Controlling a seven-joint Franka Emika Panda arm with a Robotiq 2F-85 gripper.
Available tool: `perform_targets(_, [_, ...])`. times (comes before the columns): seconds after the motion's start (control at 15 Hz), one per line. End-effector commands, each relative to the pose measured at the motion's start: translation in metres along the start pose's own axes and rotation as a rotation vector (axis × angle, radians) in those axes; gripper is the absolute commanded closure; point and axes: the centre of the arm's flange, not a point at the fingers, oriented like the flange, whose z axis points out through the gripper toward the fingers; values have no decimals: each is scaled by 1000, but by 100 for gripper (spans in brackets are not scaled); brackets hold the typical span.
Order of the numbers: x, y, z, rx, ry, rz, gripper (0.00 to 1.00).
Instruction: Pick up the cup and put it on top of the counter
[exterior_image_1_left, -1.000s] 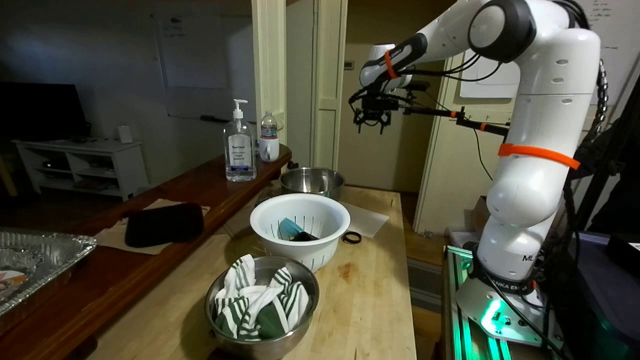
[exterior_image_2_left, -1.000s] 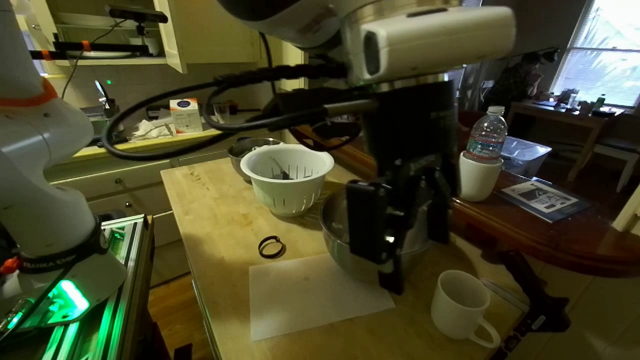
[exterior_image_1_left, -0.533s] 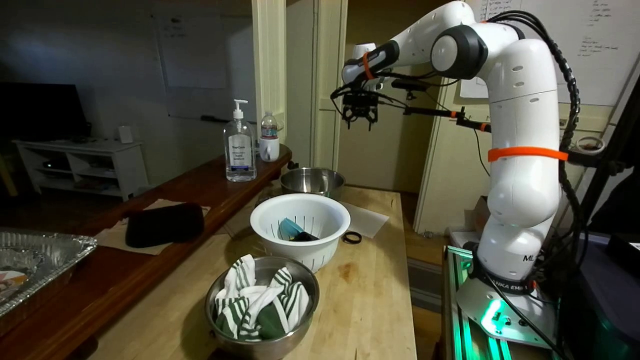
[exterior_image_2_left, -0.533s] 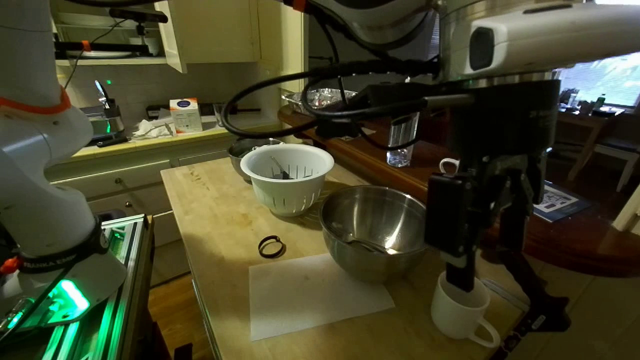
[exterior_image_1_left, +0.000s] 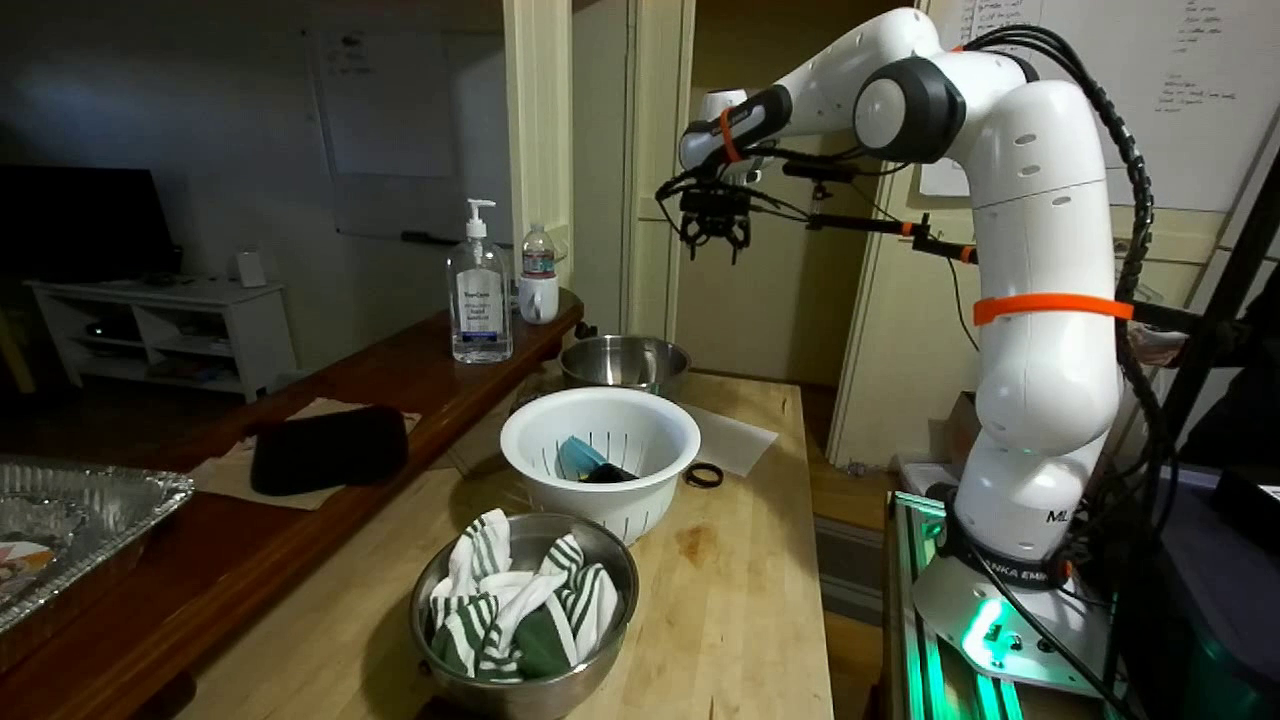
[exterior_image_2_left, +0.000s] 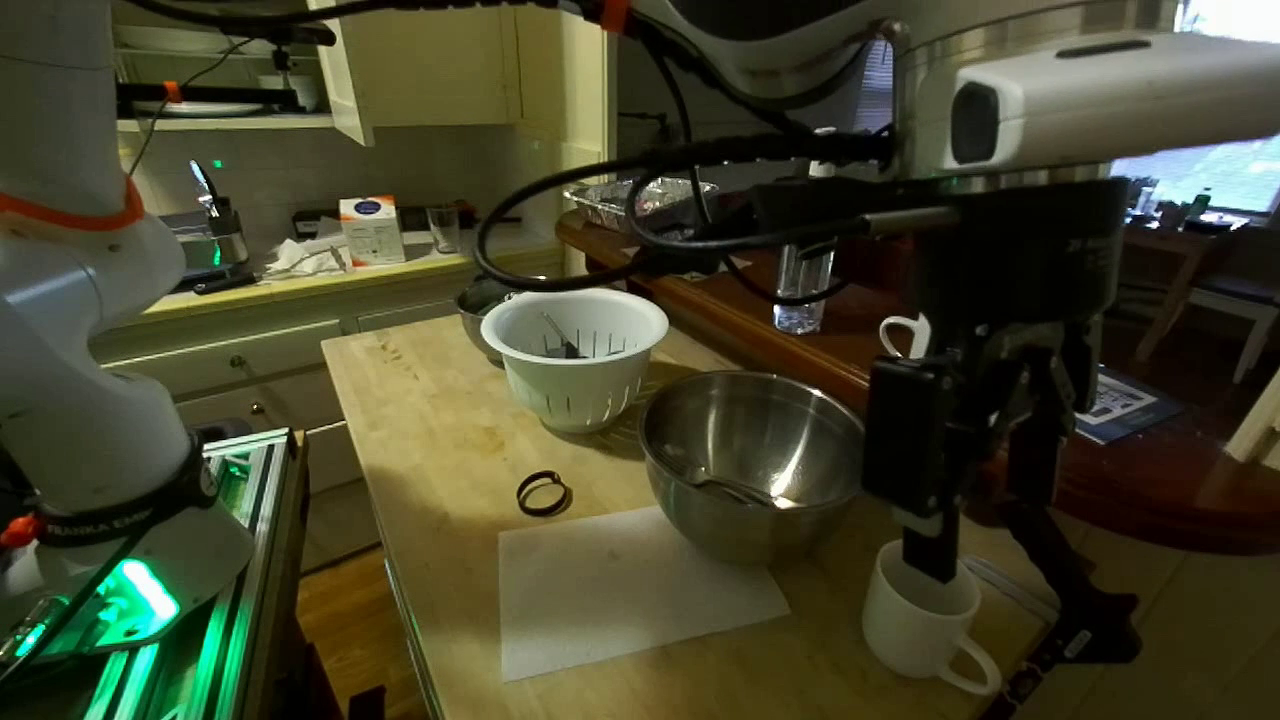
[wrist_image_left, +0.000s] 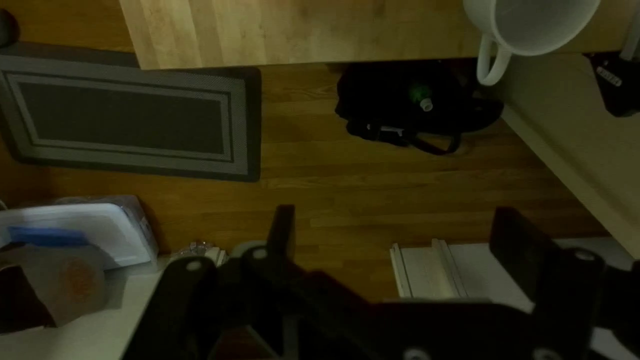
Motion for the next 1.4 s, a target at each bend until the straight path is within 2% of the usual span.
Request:
perform_targets(0.0, [7,-55,33,67,-65,44,0])
perform_targets(0.2, [8,-92,51,102,-93,49,0])
perform_targets(0.47, [19,-121,92,123,-128,11,0])
perform_targets(0.6, [22,-129,115,108,-171,-17,0])
perform_targets(0.93, [35,-124,155,58,-231,-21,0])
perform_targets(1.0, [5,-102,145,57,-198,-21,0])
perform_targets(1.33, [1,-110,151,61,-190,-19,0])
